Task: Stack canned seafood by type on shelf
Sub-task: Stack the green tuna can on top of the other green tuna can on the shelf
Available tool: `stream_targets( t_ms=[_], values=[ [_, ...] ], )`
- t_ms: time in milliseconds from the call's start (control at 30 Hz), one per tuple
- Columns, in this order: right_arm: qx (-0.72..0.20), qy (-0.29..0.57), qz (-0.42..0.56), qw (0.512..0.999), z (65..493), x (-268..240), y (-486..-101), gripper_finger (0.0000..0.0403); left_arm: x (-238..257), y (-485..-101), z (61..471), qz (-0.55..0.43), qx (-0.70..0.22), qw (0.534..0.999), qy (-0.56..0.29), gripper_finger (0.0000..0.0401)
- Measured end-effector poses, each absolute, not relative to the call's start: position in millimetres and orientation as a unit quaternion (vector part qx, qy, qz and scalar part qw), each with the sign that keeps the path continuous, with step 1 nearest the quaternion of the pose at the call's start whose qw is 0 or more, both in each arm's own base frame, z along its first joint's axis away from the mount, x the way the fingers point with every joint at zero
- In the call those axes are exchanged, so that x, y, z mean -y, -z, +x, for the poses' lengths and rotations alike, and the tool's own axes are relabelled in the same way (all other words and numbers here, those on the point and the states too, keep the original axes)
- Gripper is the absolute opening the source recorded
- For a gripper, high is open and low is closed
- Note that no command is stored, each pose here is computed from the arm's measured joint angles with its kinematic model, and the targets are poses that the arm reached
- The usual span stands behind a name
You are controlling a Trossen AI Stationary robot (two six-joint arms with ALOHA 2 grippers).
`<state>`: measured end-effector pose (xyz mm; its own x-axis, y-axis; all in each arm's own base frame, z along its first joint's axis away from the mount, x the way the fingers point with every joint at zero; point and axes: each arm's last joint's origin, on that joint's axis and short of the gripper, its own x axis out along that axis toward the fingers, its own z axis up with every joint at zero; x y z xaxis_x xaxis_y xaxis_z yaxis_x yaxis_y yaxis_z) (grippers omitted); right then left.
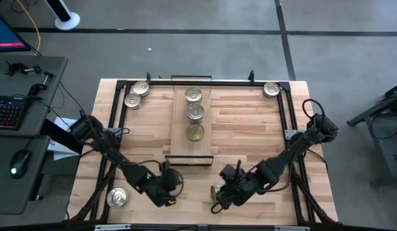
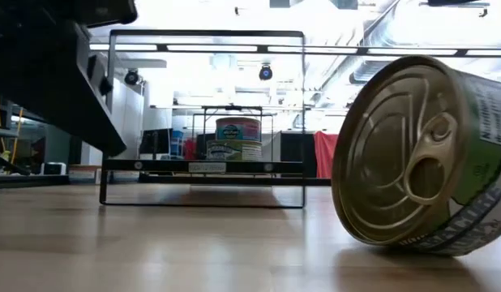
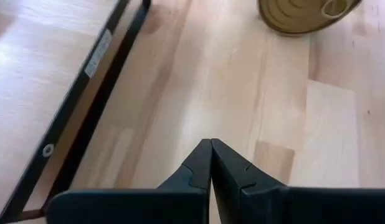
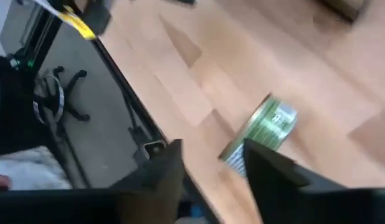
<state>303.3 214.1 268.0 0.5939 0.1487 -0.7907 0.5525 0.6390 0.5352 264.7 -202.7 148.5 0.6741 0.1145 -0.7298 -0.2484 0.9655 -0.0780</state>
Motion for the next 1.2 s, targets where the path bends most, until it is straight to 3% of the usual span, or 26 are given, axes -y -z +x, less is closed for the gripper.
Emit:
stream_targets(
  t_ms=[133,267,667,967,1200],
  values=[
    [-0.457,0.159,0.467,0.74,302.3,-215.9,-261.3,0.0236,196.2,-154.4,254.4,-0.102,-0.378,0.915,-0.093,0.0],
    [-0.461,0.229,0.512,0.688,305.4,-218.5,-242.5,0.0267,191.9,-157.3,254.0,-0.092,-0.374,0.919,-0.084,0.0],
    [-0.482,0.323,0.49,0.651,328.3,-230.4,-214.1,0.027,189.0,-165.6,265.7,-0.083,-0.34,0.935,-0.058,0.0],
    [-0.487,0.33,0.48,0.65,337.7,-233.3,-201.2,0.027,191.4,-171.8,267.5,-0.099,-0.332,0.938,-0.027,0.0],
    [-0.494,0.343,0.465,0.649,334.1,-230.6,-197.2,0.0261,181.6,-214.0,255.3,-0.089,-0.289,0.953,-0.004,0.0]
  ],
)
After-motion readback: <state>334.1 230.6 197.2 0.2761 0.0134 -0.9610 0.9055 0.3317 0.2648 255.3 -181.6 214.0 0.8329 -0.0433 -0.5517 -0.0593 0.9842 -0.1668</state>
